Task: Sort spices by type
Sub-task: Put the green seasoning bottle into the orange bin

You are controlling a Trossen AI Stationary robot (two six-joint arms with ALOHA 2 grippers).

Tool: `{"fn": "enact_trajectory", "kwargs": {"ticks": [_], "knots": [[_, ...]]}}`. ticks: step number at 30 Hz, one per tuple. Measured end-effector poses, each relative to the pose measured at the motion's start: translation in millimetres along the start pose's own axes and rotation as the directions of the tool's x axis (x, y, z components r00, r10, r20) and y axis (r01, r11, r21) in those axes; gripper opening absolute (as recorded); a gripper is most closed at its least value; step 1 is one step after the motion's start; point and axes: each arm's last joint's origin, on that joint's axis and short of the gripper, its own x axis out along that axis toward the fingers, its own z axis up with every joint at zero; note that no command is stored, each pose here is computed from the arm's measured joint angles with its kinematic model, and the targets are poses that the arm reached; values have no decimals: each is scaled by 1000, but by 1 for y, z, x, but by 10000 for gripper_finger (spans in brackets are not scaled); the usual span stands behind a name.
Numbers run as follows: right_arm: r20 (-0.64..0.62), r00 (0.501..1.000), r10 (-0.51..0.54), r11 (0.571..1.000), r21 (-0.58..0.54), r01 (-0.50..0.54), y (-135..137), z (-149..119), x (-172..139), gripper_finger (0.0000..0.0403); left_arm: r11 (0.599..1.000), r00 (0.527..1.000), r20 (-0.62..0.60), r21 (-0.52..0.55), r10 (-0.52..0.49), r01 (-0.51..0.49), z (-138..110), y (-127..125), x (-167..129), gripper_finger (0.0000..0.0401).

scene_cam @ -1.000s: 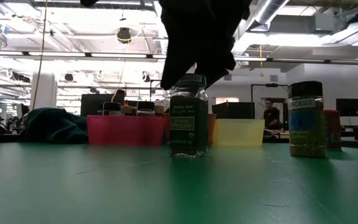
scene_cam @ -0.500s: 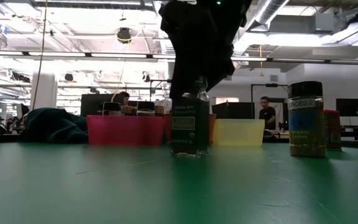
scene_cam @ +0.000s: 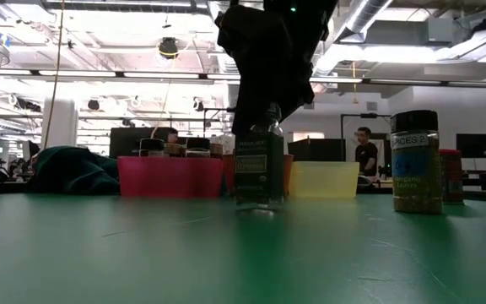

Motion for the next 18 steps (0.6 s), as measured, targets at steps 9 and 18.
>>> {"fn": "enact_trajectory", "kwargs": {"ticks": [9,18], "knots": [[43,999,-30,999,-44,32,-33,35,-10,222,1000,999,-24,6,21,-21,-1,7,-9,283],[82,990,-115,993,-30,118,-101,83,-30,222,991,987,100,34,124,-128,9,21,-32,283]]}}
